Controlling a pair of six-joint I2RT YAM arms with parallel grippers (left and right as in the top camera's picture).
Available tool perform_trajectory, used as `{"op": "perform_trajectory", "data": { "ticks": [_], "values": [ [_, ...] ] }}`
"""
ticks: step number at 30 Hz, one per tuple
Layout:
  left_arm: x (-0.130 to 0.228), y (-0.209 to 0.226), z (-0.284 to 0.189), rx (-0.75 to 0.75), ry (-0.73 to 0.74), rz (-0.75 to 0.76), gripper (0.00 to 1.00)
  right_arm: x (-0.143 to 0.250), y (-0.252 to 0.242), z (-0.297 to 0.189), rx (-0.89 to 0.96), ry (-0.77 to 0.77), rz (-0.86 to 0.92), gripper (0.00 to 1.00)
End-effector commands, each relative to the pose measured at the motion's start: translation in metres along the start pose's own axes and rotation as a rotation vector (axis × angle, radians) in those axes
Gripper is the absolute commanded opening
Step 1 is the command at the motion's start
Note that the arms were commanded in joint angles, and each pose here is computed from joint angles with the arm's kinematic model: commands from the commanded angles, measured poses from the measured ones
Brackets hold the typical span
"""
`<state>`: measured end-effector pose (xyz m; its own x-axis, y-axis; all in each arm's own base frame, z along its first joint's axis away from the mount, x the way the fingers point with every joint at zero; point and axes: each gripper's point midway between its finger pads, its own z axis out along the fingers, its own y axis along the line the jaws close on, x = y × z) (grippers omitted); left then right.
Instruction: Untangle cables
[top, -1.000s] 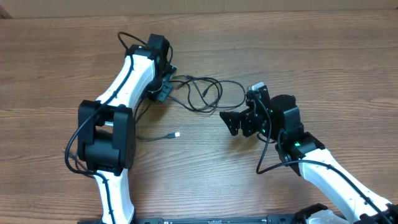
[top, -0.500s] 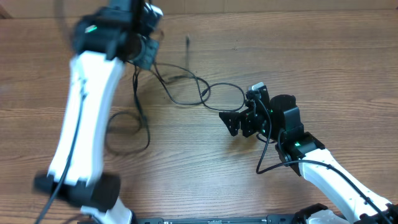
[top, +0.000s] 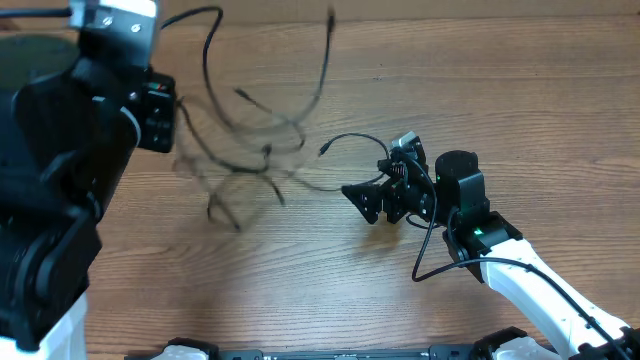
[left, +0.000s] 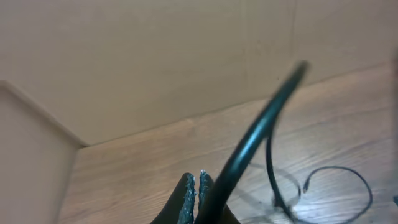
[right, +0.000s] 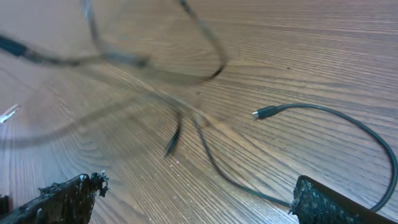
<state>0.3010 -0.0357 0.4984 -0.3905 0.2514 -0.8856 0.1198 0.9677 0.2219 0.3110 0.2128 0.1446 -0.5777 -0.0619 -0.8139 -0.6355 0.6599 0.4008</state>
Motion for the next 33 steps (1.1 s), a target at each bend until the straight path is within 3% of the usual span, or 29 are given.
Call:
{"op": "perform_trajectory", "data": {
  "ticks": [1,18,29,33],
  "values": [
    [-0.003,0.008,-0.006,-0.044,-0.014,-0.014,0.04,-0.005,0.006,0.0,-0.035,-0.008,-0.004,1.0],
    [-0.003,0.006,0.007,-0.044,0.003,-0.01,0.04,-0.009,0.014,-0.001,-0.083,-0.02,-0.018,1.0],
    [0.024,-0.003,0.034,-0.02,0.146,0.021,0.04,-0.038,0.089,-0.027,-0.485,-0.135,-0.208,1.0],
    [0.037,-0.021,0.045,0.075,0.209,0.073,0.04,-0.048,0.109,-0.04,-0.591,-0.193,-0.312,1.0]
  ]
}}
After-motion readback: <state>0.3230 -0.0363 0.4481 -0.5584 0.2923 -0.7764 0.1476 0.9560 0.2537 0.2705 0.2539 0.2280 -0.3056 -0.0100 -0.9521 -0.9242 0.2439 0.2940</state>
